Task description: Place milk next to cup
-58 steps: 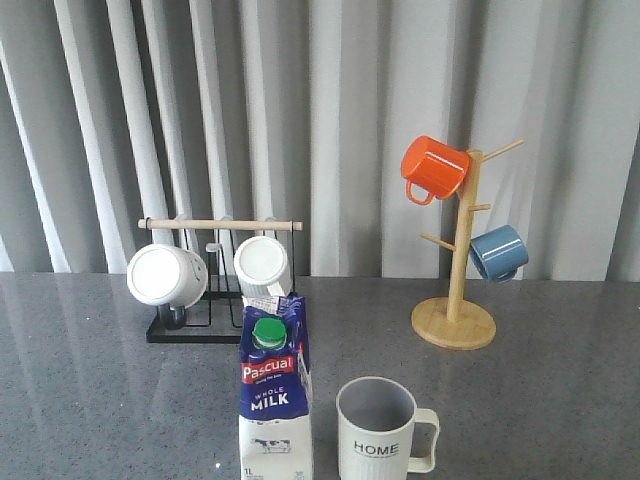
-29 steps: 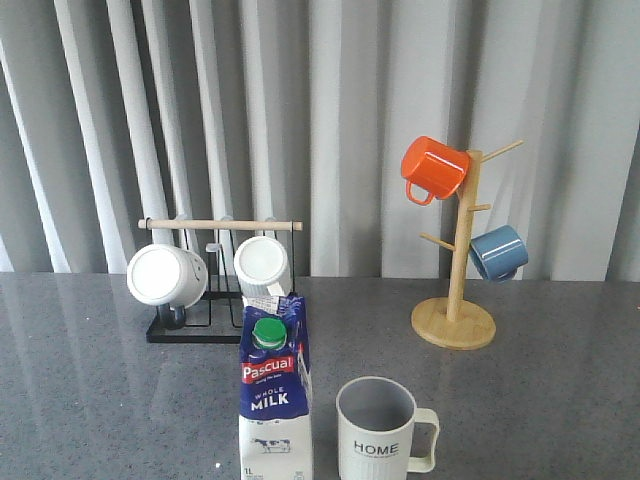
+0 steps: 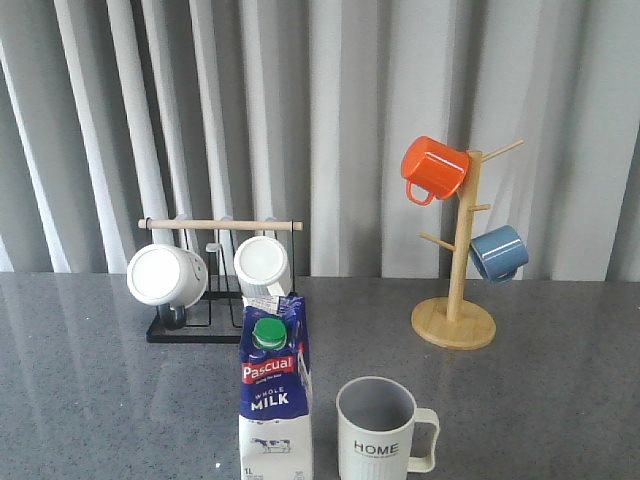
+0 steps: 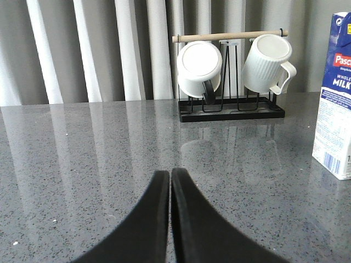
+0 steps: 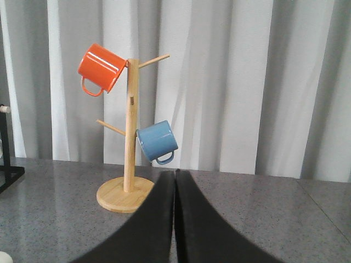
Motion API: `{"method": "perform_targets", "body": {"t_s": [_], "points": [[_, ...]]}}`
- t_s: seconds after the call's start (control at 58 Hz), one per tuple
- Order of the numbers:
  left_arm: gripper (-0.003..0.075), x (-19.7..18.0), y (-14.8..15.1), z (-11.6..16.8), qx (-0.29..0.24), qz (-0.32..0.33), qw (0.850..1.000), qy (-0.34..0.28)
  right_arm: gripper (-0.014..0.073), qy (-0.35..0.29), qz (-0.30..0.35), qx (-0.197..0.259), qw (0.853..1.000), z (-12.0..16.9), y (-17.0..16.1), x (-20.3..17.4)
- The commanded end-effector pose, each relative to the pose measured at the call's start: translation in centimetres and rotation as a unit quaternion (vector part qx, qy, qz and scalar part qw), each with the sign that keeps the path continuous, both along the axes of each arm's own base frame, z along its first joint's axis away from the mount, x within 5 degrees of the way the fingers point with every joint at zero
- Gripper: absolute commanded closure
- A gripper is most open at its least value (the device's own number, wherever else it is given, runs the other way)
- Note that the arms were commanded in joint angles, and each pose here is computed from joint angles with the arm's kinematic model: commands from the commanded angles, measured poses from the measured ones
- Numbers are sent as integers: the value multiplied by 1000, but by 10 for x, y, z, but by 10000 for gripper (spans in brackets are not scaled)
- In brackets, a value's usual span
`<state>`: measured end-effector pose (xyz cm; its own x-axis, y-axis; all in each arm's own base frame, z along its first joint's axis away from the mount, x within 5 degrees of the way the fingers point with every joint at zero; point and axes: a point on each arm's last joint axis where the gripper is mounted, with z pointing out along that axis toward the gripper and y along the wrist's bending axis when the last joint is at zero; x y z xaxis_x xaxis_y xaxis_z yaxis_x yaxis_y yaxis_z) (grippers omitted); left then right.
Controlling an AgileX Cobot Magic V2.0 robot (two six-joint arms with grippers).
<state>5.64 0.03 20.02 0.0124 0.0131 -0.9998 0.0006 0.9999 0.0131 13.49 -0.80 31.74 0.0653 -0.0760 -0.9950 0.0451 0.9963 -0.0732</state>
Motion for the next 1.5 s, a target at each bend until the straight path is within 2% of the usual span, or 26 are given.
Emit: {"method": "perform_targets", "body": {"t_s": [0.0,0.379,0.466,0.517,0.603,0.845,1.034,1.241,1.483], "points": [[728,-2,-1,13,-8,-5,999,-47,605,-47,8,-7,999,15,1,-1],[728,-2,-1,13,-8,-5,999,-47,605,-45,7,-19,999,14,1,-1],[728,-2,-1,13,-8,-5,999,-47,605,-31,-3,-12,999,13,0,-6],[728,-2,-1,13,-8,-5,999,-47,605,-11,-15,6,1000,10,-2,-13],[728,-2,-1,13,-8,-5,999,-47,605,-2,-24,31,999,-1,-2,-25],[728,-2,-1,13,-8,-5,999,-47,605,-41,-27,21,999,-62,1,-60],[728,-2,-1,13,-8,-5,999,-47,605,-51,-19,41,998,-101,3,-73],[728,-2,-1,13,-8,-5,999,-47,605,-41,0,9,999,-108,6,-80],[728,-2,-1,13,-8,-5,999,-47,605,-41,22,8,999,-108,8,-80]]}}
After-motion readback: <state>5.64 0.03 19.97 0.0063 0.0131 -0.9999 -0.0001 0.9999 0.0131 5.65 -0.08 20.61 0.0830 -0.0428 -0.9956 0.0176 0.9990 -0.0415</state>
